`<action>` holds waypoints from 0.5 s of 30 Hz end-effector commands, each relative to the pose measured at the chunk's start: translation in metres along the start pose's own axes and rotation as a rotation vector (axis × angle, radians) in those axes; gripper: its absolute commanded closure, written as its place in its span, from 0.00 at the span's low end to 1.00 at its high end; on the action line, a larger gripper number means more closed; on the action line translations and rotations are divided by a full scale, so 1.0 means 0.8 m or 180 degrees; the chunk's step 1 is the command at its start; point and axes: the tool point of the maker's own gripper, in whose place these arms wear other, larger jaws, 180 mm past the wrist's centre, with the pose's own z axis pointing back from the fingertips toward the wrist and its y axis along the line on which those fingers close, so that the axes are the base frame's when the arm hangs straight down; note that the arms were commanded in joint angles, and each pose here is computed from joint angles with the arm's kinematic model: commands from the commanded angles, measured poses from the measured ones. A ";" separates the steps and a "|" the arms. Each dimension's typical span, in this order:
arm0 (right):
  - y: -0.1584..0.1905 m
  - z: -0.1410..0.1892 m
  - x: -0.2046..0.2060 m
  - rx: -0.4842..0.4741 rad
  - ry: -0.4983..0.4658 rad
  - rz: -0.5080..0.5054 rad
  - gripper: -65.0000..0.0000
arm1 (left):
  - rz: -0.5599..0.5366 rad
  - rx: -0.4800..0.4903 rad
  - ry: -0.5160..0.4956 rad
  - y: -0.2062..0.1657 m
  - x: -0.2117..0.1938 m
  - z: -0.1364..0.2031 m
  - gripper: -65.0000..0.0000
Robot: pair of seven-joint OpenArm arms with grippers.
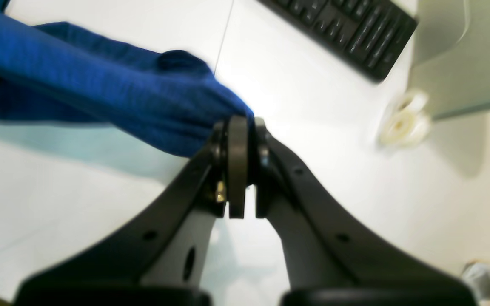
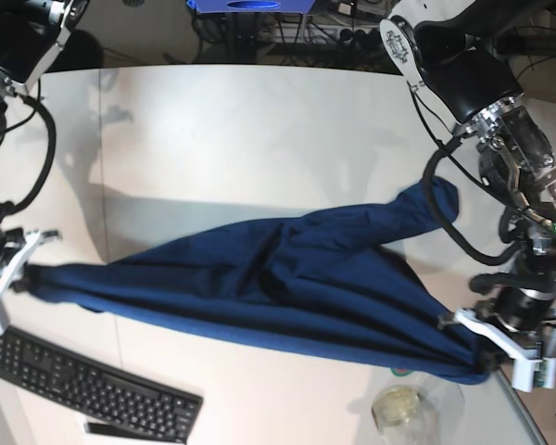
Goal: Layout the t-shirt on the table in an organized manner, then fold the t-shirt properly
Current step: 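Lift the t-shirt with both grippers and swing it over the table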
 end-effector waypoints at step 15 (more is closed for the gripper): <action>0.034 0.027 -0.161 0.0164 0.0368 -0.0289 0.99 | 0.0005 0.0010 0.0920 0.009 -0.170 0.070 1.00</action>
